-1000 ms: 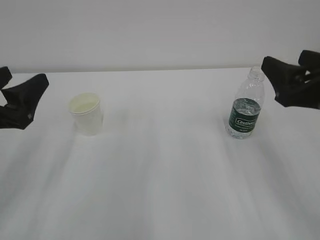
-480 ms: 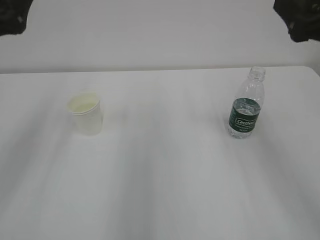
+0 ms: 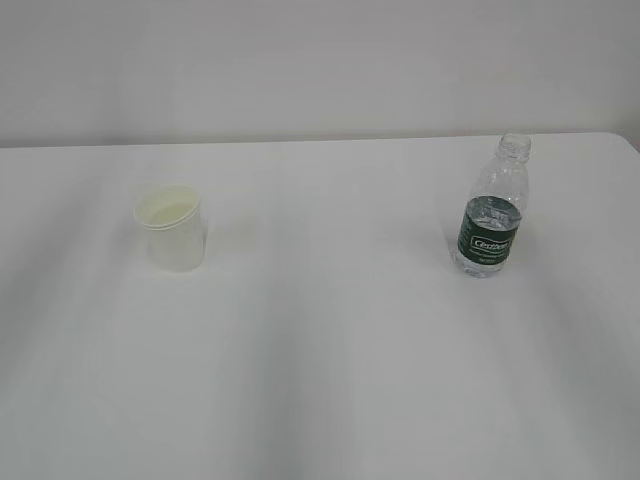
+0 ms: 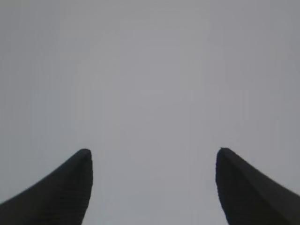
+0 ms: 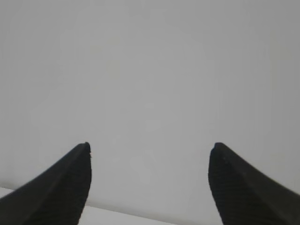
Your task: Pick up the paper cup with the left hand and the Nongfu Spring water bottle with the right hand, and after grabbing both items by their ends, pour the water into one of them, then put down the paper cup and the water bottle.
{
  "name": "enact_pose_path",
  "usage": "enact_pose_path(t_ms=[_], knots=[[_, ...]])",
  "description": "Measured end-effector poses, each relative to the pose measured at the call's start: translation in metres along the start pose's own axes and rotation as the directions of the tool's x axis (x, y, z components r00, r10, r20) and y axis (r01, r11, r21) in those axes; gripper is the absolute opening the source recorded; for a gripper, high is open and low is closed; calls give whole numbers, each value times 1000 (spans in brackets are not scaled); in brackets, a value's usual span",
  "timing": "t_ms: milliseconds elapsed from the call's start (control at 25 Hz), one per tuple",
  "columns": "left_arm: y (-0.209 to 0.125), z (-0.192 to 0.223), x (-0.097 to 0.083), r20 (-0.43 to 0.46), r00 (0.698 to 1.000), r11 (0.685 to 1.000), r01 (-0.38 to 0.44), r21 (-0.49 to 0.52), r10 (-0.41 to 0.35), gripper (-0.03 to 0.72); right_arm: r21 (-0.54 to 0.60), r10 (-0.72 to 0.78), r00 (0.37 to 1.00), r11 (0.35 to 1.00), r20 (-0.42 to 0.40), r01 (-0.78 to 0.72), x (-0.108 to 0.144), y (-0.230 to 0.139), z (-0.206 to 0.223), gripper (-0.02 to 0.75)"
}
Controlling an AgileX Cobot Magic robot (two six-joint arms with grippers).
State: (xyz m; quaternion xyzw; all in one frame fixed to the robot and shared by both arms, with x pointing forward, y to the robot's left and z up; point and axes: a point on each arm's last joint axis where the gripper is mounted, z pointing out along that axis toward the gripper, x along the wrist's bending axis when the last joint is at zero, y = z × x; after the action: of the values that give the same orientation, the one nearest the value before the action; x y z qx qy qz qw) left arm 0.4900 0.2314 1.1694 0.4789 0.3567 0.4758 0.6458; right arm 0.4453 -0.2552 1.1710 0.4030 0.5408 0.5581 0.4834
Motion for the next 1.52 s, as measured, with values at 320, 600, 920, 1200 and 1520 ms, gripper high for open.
enact_pose_path(t_ms=[320,600,920,1200,1520], knots=[[47,-49,-1,-10,999,999,-31,23,31,587,23,-31,999,999,24,31,-3,21,-45,593],[82,-102,-2,-27,996,996,-86,21,87,587,50,-65,997,997,50,63,-6,29,-83,593],[103,-156,-1,-60,993,994,-103,29,105,587,-26,-61,995,998,73,63,-7,43,-126,593],[104,-186,0,-82,991,991,-94,99,102,587,70,-51,994,997,100,45,-10,35,-165,593],[97,-233,1,-107,991,973,-48,226,74,587,230,-9,994,973,107,-16,-9,14,-210,592]])
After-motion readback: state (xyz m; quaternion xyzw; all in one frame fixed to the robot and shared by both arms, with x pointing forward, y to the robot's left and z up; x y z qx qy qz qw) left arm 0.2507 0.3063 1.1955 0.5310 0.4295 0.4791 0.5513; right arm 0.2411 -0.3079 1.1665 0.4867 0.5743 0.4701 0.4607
